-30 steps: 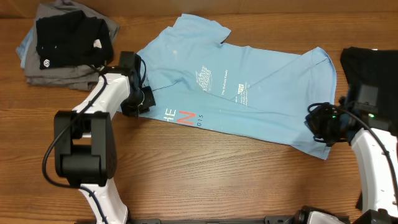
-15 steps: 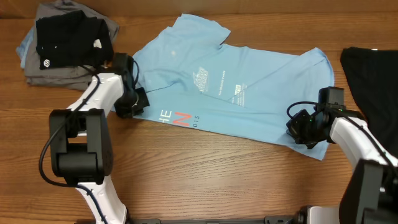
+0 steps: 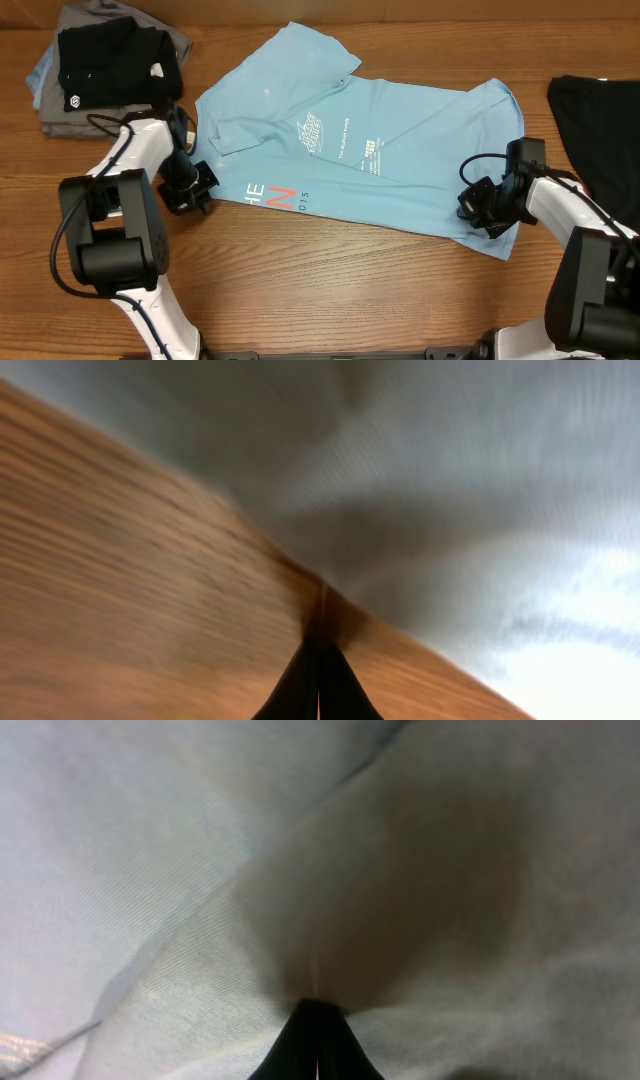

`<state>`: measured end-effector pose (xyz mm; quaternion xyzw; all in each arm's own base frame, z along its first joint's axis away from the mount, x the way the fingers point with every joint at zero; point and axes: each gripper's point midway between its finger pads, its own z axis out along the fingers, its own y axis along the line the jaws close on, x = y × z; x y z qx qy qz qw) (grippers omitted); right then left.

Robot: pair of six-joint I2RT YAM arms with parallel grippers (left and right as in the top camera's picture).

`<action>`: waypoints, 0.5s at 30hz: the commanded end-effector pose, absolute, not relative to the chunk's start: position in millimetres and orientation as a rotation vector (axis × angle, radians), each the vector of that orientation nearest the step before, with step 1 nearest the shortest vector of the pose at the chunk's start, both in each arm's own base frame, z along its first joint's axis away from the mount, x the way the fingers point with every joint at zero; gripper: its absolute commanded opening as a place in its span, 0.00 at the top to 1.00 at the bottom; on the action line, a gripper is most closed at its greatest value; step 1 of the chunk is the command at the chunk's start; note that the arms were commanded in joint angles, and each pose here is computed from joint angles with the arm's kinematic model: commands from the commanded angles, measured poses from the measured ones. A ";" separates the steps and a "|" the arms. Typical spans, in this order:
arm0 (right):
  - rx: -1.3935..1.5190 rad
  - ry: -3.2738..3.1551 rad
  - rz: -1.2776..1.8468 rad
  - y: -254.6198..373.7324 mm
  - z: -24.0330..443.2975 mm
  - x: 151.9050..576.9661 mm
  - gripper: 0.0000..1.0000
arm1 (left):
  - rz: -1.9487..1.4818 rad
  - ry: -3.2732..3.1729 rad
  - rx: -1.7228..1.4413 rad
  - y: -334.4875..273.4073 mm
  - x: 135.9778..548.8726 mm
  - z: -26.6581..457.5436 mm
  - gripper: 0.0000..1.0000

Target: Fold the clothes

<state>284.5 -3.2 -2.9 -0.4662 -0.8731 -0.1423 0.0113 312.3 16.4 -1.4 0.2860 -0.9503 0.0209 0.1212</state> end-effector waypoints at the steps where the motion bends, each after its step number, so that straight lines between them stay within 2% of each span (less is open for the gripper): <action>1: -1.586 -2.547 -0.144 -28.1 -31.7 240.2 0.96 | 0.057 -2.730 0.816 1.2 303.5 -7.1 0.96; 9: -1.754 -2.424 -0.103 -70.8 -30.3 223.8 0.96 | 0.068 -2.718 0.754 -23.1 295.5 0.8 0.96; 15: -1.879 -2.393 -0.102 -103.7 -23.0 229.6 0.96 | 0.133 -2.773 0.664 -57.8 296.8 17.4 0.96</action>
